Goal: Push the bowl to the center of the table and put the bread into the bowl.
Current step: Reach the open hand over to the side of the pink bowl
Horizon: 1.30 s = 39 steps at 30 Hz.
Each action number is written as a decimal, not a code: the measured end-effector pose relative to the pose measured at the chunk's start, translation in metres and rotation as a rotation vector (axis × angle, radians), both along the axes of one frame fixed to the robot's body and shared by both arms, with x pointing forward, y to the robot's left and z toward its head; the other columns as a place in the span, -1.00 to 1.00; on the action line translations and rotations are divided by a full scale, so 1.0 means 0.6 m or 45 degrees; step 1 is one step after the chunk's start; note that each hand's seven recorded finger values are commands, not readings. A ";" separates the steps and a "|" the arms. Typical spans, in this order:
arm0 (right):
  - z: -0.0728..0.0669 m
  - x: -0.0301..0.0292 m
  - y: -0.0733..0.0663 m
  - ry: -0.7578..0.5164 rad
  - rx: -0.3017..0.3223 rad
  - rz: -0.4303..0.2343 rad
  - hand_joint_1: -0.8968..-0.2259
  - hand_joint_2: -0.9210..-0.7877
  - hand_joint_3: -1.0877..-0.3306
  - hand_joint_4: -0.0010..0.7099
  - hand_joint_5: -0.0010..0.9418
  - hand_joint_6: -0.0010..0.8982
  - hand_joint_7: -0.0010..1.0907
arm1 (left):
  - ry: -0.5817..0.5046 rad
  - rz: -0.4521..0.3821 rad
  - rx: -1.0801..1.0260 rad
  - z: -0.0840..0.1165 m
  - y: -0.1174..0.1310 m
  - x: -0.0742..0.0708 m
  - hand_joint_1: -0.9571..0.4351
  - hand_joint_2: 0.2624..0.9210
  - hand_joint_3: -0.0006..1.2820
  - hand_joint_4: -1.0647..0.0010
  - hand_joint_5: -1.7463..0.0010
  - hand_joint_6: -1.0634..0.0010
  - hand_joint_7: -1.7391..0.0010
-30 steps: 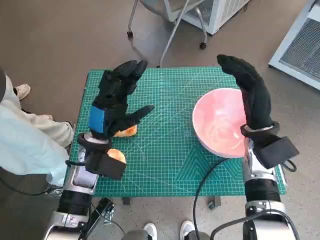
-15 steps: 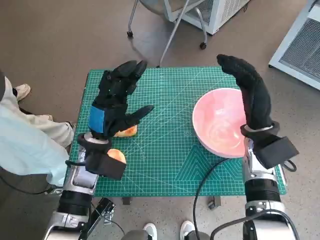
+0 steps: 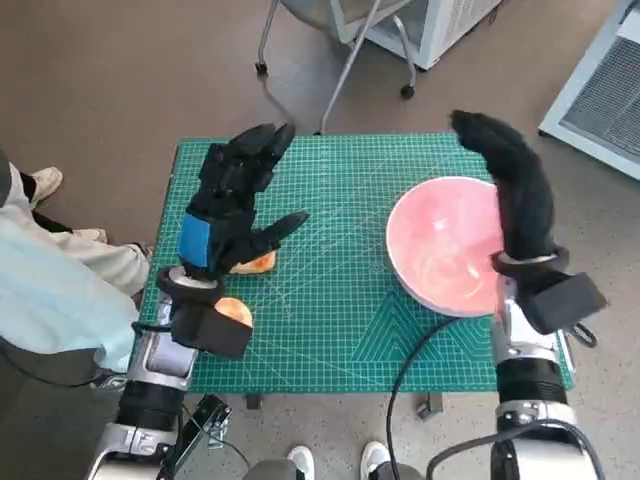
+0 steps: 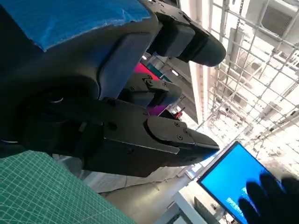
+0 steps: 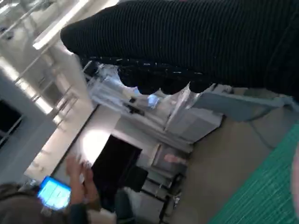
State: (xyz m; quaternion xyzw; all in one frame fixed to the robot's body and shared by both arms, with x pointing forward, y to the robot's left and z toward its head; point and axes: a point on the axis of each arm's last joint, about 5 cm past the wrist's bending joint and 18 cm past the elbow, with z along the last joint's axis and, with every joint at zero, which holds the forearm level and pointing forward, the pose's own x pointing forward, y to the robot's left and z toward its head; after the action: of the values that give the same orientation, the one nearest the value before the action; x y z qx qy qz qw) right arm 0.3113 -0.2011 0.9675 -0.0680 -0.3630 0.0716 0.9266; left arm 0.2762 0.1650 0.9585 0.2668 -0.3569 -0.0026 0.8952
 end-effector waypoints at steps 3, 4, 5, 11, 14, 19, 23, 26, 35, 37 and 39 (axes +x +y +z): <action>-0.003 -0.0008 -0.021 0.022 0.016 -0.055 -0.05 -1.00 -0.09 -0.04 -0.94 -0.84 0.28 | -0.001 0.002 -0.001 0.000 0.000 0.000 0.49 1.00 -0.78 0.41 0.83 0.66 0.21; -0.003 -0.0010 -0.027 0.029 0.022 -0.073 -0.05 -1.00 -0.09 -0.05 -0.94 -0.83 0.28 | -0.002 0.003 -0.002 0.000 0.000 0.000 0.49 1.00 -0.78 0.41 0.83 0.66 0.21; -0.003 -0.0011 -0.033 0.035 0.027 -0.092 -0.05 -1.00 -0.09 -0.05 -0.94 -0.83 0.27 | -0.002 0.004 -0.002 0.000 0.000 0.000 0.49 1.00 -0.78 0.41 0.83 0.66 0.21; -0.005 -0.0048 -0.071 0.076 0.068 -0.235 -0.02 -1.00 -0.13 -0.08 -0.96 -0.84 0.25 | -0.004 0.011 -0.005 -0.001 0.000 0.000 0.48 1.00 -0.78 0.40 0.83 0.66 0.21; -0.010 -0.0078 -0.084 0.111 0.091 -0.308 0.02 -1.00 -0.20 -0.08 -0.97 -0.84 0.25 | 0.001 0.013 -0.007 -0.002 0.000 0.001 0.48 1.00 -0.76 0.40 0.83 0.66 0.21; -0.020 -0.0124 -0.101 0.189 0.123 -0.430 0.07 -1.00 -0.27 -0.09 -0.98 -0.85 0.26 | 0.010 0.016 -0.008 -0.005 0.001 0.001 0.48 1.00 -0.75 0.40 0.83 0.65 0.22; -0.030 -0.0150 -0.108 0.263 0.148 -0.507 0.11 -1.00 -0.32 -0.09 -0.98 -0.86 0.25 | 0.011 0.013 -0.009 -0.005 -0.001 0.001 0.48 1.00 -0.74 0.40 0.83 0.65 0.22; -0.040 -0.0167 -0.110 0.338 0.159 -0.554 0.16 -1.00 -0.38 -0.08 -0.98 -0.84 0.25 | 0.011 0.011 -0.010 -0.005 -0.001 0.001 0.48 1.00 -0.74 0.40 0.83 0.65 0.22; -0.064 -0.0191 -0.111 0.530 0.195 -0.598 0.17 -1.00 -0.42 -0.15 -1.00 -0.83 0.26 | 0.014 0.010 -0.014 -0.006 -0.002 0.001 0.37 1.00 -0.73 0.38 0.83 0.65 0.22; -0.068 -0.0194 -0.109 0.562 0.222 -0.592 0.16 -1.00 -0.42 -0.16 -1.00 -0.84 0.26 | 0.015 0.009 -0.015 -0.006 -0.002 0.001 0.35 1.00 -0.73 0.38 0.83 0.65 0.22; -0.073 -0.0191 -0.105 0.594 0.246 -0.578 0.16 -1.00 -0.41 -0.18 -1.00 -0.84 0.26 | 0.015 0.008 -0.015 -0.006 -0.002 0.001 0.33 1.00 -0.73 0.38 0.83 0.65 0.21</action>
State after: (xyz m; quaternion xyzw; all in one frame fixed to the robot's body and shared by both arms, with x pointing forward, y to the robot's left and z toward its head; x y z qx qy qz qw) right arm 0.2998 -0.2644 0.9236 -0.0408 -0.1217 -0.1575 0.9791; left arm 0.2768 0.1640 0.9551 0.2626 -0.3506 0.0008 0.8989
